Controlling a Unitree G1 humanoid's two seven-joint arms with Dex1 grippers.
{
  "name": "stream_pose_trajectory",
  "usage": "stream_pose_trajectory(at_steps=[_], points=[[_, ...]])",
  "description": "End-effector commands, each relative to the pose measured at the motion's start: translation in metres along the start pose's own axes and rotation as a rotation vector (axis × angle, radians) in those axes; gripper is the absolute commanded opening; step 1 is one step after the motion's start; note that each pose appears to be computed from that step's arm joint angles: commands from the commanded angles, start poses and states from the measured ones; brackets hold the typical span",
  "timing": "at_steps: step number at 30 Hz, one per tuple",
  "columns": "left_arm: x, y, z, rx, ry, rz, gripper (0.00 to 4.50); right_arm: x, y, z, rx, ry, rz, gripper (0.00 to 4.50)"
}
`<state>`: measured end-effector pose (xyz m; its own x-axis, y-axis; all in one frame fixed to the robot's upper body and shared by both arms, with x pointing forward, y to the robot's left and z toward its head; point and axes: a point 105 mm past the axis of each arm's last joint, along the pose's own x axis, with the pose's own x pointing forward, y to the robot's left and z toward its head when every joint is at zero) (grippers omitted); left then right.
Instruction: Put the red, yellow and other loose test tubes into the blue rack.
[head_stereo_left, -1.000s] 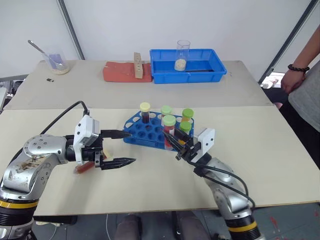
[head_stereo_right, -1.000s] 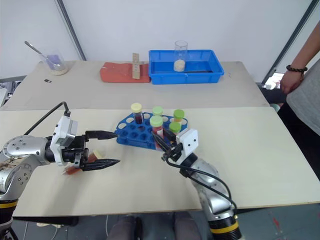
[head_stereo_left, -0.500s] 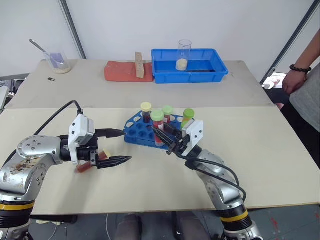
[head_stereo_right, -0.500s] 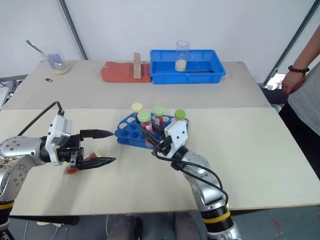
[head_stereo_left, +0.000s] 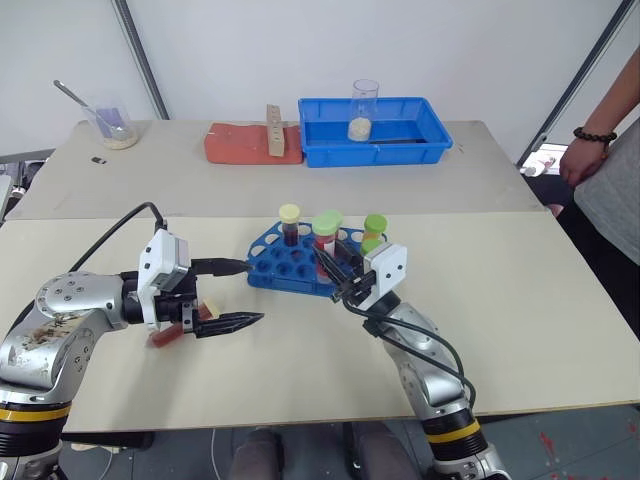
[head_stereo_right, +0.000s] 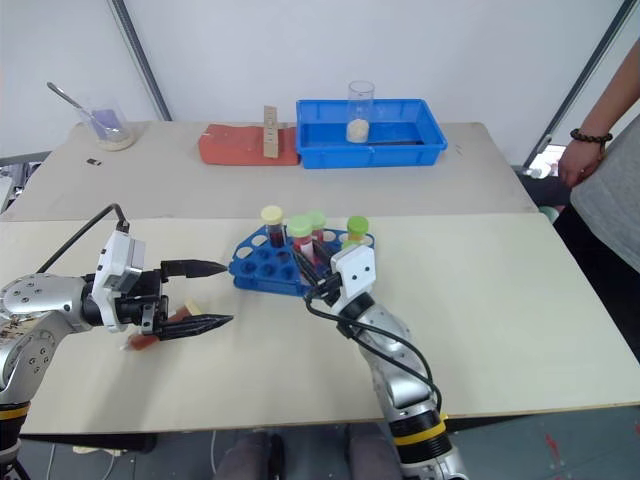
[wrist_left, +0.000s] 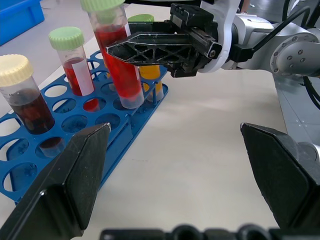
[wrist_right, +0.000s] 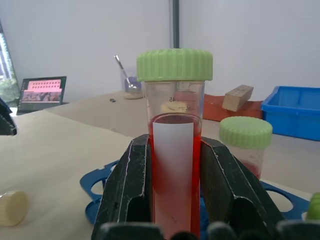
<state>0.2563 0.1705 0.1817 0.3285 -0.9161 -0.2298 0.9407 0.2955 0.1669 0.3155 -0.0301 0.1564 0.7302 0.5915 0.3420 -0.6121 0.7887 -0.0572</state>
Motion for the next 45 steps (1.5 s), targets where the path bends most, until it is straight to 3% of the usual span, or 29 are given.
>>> stream_pose_trajectory(at_steps=[1,38,40,45], points=[[0.002,-0.003,0.009,0.044,-0.021,-0.013,4.5,0.002,-0.003,0.013,-0.02,-0.067,-0.037,0.95],[0.008,0.002,0.014,0.042,-0.05,0.029,4.5,-0.003,-0.002,-0.016,-0.013,-0.016,-0.116,0.94],[0.008,0.003,0.014,0.04,-0.053,0.034,4.5,-0.005,-0.001,-0.014,0.007,-0.018,-0.098,1.99],[0.006,0.007,0.014,0.034,-0.054,0.068,4.5,-0.01,-0.001,-0.014,0.009,0.009,-0.061,3.68]])
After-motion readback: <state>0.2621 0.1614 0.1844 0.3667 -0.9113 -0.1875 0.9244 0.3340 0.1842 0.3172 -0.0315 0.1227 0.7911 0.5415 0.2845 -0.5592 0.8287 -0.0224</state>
